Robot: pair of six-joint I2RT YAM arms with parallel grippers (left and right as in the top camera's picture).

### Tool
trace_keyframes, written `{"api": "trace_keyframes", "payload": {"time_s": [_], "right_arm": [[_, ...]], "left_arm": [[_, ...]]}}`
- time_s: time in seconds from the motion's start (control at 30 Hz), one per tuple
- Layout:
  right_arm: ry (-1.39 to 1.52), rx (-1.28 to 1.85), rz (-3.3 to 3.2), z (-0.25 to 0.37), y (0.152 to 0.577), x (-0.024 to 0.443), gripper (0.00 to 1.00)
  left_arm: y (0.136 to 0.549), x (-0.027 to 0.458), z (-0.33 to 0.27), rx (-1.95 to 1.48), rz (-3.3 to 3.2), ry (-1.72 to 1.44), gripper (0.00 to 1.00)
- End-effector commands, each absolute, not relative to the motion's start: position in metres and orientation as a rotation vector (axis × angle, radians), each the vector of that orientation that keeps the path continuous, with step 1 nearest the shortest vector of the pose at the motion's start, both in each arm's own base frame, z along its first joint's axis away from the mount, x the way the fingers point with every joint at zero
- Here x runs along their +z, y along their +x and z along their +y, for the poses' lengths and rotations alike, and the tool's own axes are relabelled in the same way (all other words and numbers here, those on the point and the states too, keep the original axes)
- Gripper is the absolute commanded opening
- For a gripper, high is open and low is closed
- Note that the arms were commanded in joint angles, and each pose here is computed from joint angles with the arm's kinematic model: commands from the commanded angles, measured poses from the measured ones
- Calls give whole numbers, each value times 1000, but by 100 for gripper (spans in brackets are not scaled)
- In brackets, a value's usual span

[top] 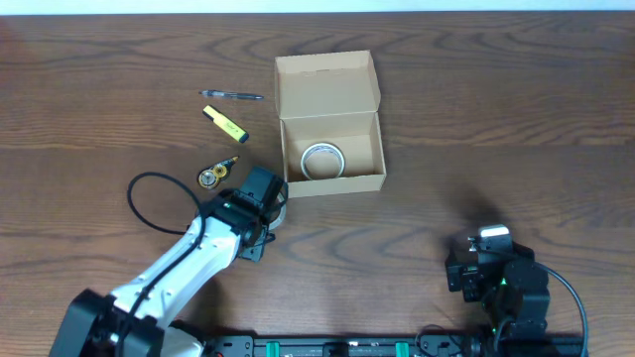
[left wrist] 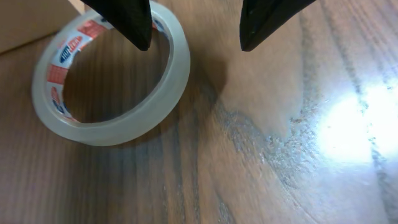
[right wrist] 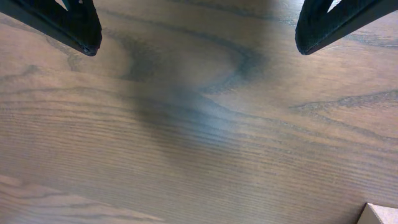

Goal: Pack container
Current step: 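Move the left gripper to the clear tape ring and grasp its rim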

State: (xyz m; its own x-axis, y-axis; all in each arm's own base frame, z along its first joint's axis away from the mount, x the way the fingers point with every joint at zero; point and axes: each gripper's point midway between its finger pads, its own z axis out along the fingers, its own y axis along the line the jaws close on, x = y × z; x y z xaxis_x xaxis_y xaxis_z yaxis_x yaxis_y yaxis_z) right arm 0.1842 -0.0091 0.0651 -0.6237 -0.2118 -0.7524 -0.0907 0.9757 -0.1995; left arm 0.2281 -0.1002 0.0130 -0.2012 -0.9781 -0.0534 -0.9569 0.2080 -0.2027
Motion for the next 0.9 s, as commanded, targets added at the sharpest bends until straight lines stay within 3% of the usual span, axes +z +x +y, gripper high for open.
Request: {"api": "trace_keyframes", "payload": {"time_s": [0.0,0.33,0.63,0.87], "right_arm": [[-199,-173,2249,-9,184,62,99],[-199,-172,2249,-9,184,62,99],[-199,-173,2249,-9,184,62,99],[-199,-172,2249,-9,184,62,99]], "left_arm": [[226,3,-98,-146,2307,-1889,47],[229,-12,-104,-142,2320,-1911,46],[226,-15,-107,-143,2335,-1935,9],[229,-7,-105,-162,2315,-1921,6]]}}
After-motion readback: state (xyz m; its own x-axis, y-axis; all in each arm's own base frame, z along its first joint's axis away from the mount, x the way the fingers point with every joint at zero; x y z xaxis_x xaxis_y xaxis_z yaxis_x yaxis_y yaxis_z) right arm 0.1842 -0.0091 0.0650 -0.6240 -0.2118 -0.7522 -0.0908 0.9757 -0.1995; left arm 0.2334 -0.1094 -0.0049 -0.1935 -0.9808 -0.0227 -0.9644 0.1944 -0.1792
